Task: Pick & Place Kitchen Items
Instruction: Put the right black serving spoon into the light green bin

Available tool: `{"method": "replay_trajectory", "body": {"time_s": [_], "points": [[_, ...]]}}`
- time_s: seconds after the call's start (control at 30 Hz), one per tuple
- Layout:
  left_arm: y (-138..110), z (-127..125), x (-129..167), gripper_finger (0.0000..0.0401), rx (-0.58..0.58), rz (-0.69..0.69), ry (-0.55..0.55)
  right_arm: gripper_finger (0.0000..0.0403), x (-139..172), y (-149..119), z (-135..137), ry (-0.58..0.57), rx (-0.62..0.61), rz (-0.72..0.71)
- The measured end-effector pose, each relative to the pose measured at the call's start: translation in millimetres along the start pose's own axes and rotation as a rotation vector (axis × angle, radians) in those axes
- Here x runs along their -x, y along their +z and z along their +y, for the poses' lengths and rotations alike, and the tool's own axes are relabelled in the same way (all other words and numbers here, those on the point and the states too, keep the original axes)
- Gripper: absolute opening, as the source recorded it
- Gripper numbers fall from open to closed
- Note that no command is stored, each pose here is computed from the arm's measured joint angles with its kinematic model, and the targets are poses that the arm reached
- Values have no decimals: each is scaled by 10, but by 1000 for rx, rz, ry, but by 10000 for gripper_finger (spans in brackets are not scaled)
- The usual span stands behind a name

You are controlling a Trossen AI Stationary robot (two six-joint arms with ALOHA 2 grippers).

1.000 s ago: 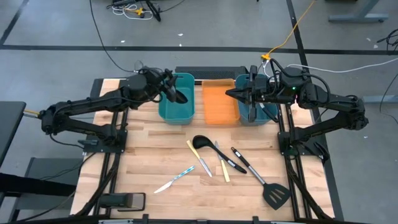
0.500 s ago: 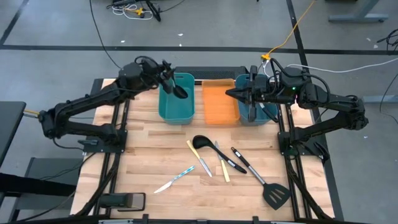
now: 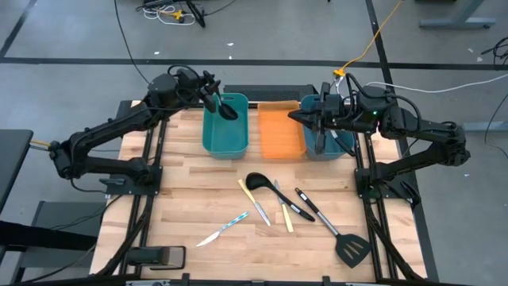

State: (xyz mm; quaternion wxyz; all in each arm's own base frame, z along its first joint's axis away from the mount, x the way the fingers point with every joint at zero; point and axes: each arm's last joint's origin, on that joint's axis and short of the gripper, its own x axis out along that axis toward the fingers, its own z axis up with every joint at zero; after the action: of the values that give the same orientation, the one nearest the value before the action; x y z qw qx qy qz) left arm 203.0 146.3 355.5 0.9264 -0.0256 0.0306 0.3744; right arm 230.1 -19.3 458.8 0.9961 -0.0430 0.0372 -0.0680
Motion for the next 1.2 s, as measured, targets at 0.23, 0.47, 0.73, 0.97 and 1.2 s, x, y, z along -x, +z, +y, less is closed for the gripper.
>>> {"method": "replay_trajectory", "body": {"time_s": [0.23,0.47,0.73,0.97,1.2], "points": [[-129,-20,-166,136,-32,51,9,4,-1,-1,-1,-1,0,0],[-215,-42,-311,136,-36,58,4,4,-1,-1,-9,-33,0,3],[-329,-56,-444,136,-57,89,5,4,-1,-1,-11,-34,0,2],[-348,-55,-504,139,-59,69,-1,4,-1,1,-11,-35,0,0],[-341,-47,-506,143,-70,62,-2,4,-1,4,-10,-35,-26,-3]]}}
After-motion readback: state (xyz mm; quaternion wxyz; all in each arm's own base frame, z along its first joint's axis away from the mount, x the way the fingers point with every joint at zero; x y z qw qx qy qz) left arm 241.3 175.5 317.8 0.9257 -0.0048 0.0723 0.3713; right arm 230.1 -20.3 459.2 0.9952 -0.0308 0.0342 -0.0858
